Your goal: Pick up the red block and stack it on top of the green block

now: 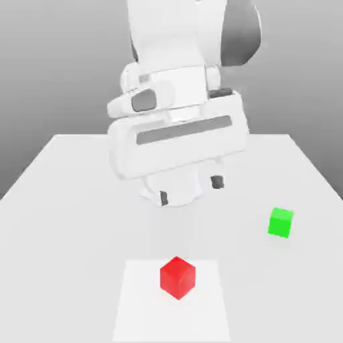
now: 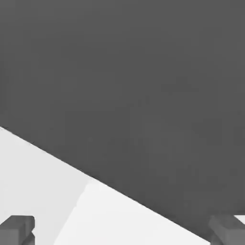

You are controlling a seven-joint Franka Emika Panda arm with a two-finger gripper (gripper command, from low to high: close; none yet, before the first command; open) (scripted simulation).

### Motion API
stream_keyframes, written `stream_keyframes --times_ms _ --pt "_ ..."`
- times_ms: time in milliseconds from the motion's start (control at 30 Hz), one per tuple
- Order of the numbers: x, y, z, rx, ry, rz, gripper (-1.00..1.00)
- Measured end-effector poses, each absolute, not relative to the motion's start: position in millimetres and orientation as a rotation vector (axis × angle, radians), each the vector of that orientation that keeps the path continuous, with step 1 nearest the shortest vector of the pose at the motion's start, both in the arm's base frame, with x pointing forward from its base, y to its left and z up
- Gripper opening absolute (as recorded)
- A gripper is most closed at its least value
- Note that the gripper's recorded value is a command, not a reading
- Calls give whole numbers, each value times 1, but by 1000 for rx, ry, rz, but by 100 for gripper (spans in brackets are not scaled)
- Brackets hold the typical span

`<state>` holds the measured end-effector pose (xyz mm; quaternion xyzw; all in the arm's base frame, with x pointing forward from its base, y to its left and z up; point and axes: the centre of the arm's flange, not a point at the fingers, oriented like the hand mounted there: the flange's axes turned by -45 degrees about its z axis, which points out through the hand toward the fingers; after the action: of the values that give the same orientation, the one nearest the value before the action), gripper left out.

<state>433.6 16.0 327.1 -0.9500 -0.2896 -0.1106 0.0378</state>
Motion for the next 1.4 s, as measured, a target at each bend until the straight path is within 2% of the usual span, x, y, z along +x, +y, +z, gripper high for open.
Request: stream_keyframes --times_ms 233,733,767,1000,1400 --pt "385 12 218 -2877 -1248 -32 0" --pt "381 12 148 -2869 -1294 -4 0" --pt "380 12 144 -2868 -1291 -2 -100" --pt "379 12 144 -2866 -1291 0 -100" --pt "383 12 198 -2873 -1297 -11 -100"
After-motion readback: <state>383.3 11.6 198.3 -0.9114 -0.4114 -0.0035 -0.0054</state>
